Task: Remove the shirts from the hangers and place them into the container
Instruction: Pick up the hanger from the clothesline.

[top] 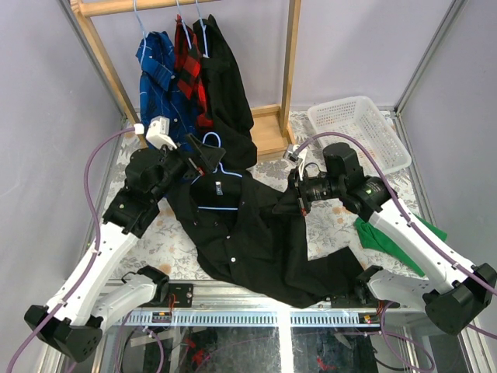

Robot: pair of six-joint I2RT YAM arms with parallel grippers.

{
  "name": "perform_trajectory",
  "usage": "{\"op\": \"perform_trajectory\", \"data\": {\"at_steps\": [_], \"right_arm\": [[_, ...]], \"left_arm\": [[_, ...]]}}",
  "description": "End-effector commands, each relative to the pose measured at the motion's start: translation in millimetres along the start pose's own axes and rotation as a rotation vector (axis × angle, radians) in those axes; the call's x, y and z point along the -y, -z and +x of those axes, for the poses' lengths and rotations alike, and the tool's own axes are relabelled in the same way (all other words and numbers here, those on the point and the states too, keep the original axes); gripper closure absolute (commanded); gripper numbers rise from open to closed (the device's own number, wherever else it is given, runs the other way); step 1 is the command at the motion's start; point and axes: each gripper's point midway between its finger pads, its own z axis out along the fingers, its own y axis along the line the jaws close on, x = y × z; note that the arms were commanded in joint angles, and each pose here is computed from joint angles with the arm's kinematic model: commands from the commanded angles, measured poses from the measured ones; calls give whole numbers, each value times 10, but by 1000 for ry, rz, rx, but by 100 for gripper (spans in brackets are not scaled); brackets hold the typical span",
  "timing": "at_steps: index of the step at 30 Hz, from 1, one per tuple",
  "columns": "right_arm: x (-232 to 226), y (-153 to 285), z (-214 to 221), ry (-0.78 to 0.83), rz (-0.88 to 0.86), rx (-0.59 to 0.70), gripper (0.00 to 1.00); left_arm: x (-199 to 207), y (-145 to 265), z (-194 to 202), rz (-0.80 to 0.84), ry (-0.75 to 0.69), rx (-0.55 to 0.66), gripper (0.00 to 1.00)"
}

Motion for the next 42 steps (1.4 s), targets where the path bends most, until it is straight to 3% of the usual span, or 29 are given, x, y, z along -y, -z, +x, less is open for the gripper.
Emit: {"op": "perform_trajectory", "data": {"at_steps": [1,4,8,22,24,29,33,42], "right_arm": [[-136,84,-256,74,-19,74,99],[-152,88,-283,75,-23,86,98],[-158,97,-279,76,-20,89,98],[-133,85,-201,57,-16,69,97],[-123,76,-186,53,-16,64,97],[-104,59,-183,47,-15,59,97],[-96,51,-190,46,-16,57,97],[-80,32,-162,35,-19,46,97]], "left_arm": [[91,108,-57,63,11,66,0],[173,172,-45,147,-4,109,0],[169,142,-10,134,-14,71,0],[388,19,-32,228,2,35,28],[414,28,-69,235,-7,45,37],[440,25,-92,244,-23,48,40],[465,30,-79,259,-30,39,52],[477,19,-47,267,-36,22,65]]}}
